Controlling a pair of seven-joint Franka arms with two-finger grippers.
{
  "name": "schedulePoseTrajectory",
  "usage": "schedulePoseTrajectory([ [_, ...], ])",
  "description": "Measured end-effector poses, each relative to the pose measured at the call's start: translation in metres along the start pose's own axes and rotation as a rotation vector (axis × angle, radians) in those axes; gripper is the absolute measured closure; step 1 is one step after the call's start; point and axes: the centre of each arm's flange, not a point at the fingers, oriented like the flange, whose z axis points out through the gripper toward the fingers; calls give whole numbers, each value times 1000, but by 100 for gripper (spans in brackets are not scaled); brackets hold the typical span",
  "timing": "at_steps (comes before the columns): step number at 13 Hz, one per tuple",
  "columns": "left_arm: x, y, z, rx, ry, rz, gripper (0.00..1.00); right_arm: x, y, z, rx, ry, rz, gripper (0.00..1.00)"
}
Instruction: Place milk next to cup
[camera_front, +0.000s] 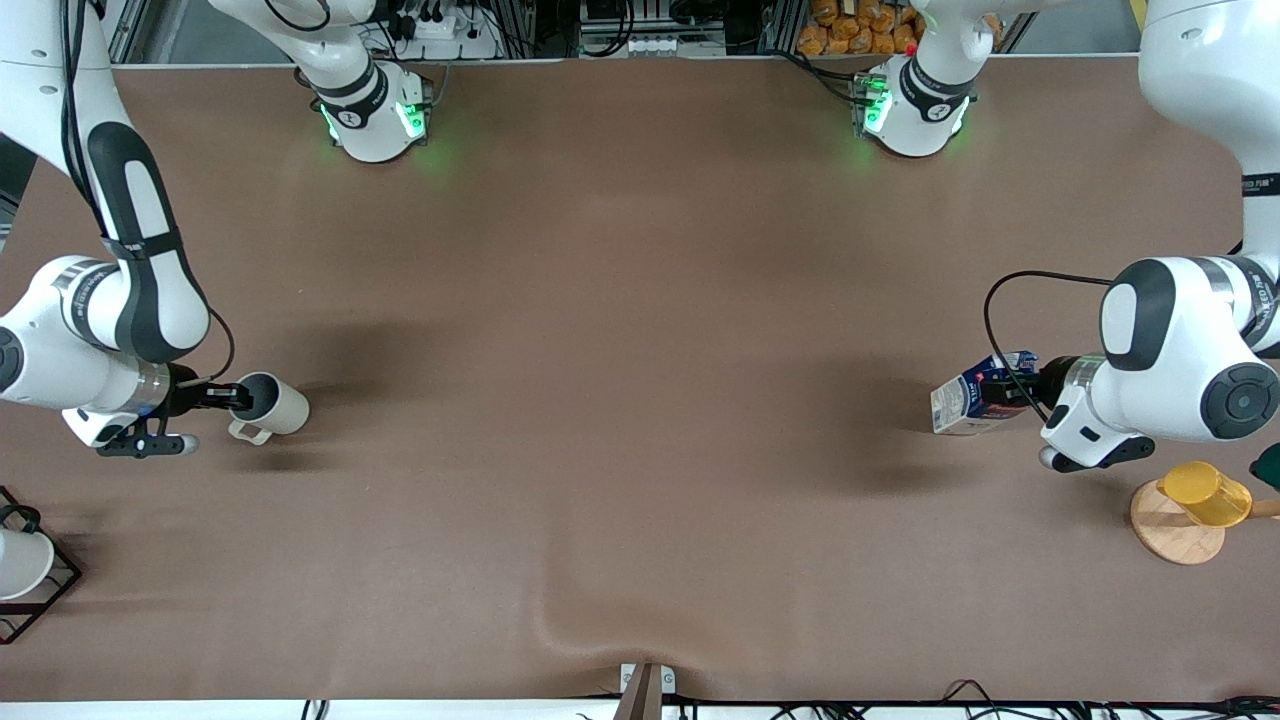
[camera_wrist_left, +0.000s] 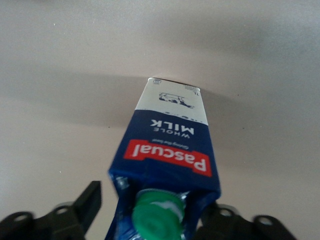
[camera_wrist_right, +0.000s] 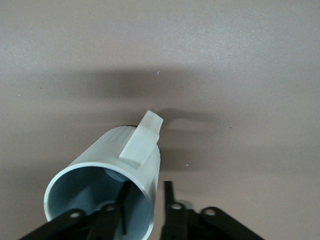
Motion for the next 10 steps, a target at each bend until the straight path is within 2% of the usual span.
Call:
schedulePoseTrajectory([
  [2, 1, 1, 0, -1, 4, 2, 44, 2, -5, -1, 0, 2, -7, 96],
  [3, 1, 2, -1, -2, 7, 3, 53, 3, -7, -2, 0, 3, -12, 96],
  [6, 1, 6, -7, -4, 22, 9, 55, 10, -20, -17, 8, -14, -19, 96],
  [10, -9, 19, -42, -12, 84, 32, 55, 24, -79, -64, 28, -61, 68, 96],
])
